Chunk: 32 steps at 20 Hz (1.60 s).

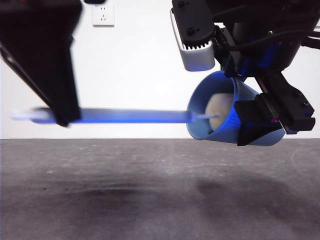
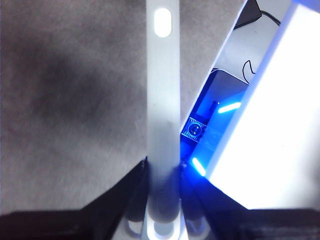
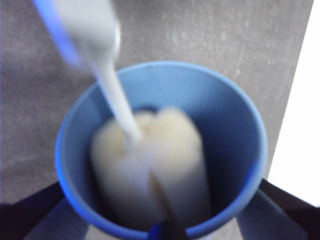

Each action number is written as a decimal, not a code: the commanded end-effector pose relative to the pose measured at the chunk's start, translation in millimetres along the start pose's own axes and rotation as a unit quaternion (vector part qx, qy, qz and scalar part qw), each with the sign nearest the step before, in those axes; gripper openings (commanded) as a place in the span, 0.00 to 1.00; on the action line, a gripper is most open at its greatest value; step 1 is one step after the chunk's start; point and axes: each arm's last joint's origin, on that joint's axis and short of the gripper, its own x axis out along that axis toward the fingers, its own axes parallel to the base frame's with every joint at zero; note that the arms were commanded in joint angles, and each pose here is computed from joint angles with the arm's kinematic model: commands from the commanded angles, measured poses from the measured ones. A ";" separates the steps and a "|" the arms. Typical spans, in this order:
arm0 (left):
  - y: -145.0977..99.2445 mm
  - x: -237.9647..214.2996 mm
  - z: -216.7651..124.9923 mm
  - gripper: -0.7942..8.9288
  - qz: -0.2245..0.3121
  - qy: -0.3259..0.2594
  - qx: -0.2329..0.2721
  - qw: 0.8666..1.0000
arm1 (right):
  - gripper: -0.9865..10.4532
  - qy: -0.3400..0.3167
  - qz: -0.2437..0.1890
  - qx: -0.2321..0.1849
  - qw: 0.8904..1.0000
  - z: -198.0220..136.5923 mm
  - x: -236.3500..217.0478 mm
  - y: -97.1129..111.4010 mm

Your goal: Pick up the cup brush,pick up the cup,insert the brush into the cup,clean the cup,put the cup brush back,put the cup back to the fixed position on the table

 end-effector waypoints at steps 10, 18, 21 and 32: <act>-4.6 10.1 12.6 0.07 -0.006 -0.032 -0.034 0.999 | 0.08 -0.009 -0.004 0.022 1.000 3.8 -0.8 -0.6; -6.7 -26.3 -16.0 0.07 0.046 -0.010 -0.040 0.998 | 0.08 0.011 0.000 0.030 0.999 0.3 -0.2 1.2; -9.7 -48.2 -39.1 0.07 0.060 0.013 -0.043 0.997 | 0.08 0.014 -0.001 0.039 0.999 -0.6 0.6 0.5; -13.9 -97.2 -93.2 0.07 0.136 -0.034 -0.160 0.977 | 0.08 -0.024 -0.073 0.279 0.957 -11.7 -24.3 -22.2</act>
